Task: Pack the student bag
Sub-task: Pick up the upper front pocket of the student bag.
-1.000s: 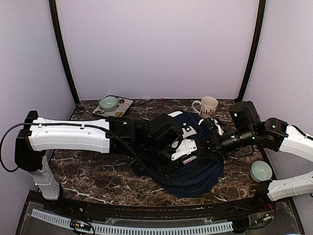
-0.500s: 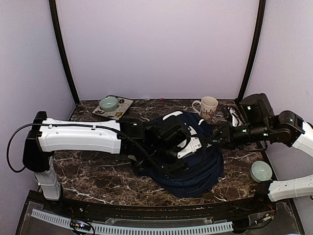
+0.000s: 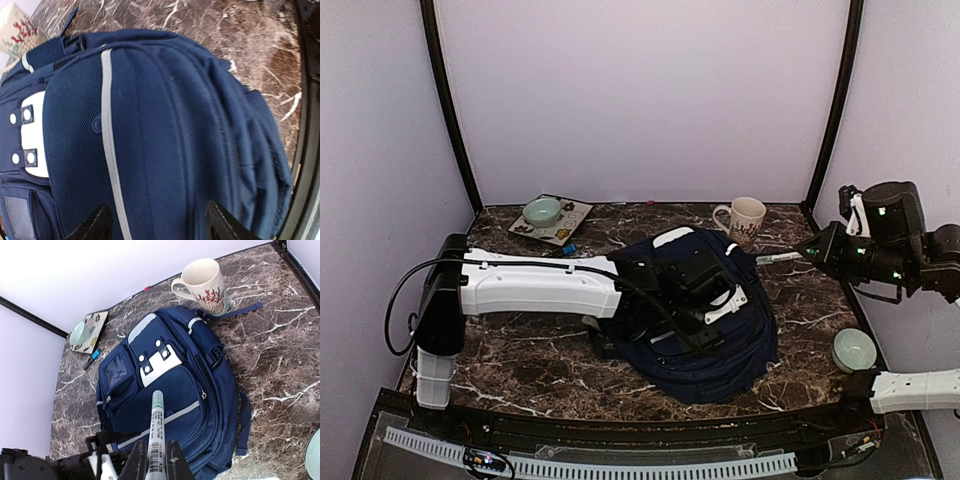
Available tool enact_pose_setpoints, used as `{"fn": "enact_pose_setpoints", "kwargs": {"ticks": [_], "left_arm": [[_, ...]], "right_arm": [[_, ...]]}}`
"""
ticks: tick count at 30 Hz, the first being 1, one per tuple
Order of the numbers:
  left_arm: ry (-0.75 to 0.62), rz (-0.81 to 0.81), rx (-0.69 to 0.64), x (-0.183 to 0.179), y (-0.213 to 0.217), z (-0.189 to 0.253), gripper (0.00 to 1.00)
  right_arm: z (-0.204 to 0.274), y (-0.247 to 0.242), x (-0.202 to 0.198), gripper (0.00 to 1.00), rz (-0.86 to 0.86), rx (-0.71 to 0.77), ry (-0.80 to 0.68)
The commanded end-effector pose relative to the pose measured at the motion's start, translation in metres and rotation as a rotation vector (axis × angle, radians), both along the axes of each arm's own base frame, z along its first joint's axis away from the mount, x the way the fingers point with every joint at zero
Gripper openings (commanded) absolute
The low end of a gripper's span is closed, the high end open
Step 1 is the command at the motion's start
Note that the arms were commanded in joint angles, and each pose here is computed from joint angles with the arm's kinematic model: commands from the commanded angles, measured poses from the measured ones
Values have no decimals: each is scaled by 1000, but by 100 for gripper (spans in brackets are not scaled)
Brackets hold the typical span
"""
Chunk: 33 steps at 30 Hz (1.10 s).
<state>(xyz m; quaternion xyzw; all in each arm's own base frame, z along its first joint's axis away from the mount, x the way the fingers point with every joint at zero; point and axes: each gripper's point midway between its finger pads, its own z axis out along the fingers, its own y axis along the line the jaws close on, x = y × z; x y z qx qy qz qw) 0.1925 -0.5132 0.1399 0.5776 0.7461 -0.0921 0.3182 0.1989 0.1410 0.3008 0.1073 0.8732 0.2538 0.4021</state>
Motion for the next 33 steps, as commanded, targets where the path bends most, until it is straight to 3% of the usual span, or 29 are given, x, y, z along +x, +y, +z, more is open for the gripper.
{"fn": "enact_pose_setpoints", "kwargs": {"ticks": [1,17,22,27,28,33], "left_arm": [[25,53,-54,20,-3,12,65],[54,111,-11,32,-13,-14,61],[8,178,16,43,-4,-18,44],[-28,246,24,53,4,-8,4],[-29,250,13,54,4,-4,0],[-29,304,-49,58,7,21,0]], "right_arm": [[19,-16,5,0,-92,51,-65],[12,-18,6,0,-127,105,-73],[11,-16,6,0,-120,99,-68],[8,-17,5,0,-120,94,-57],[7,-17,5,0,-121,95,-57],[4,-16,4,0,-118,94,-49]]}}
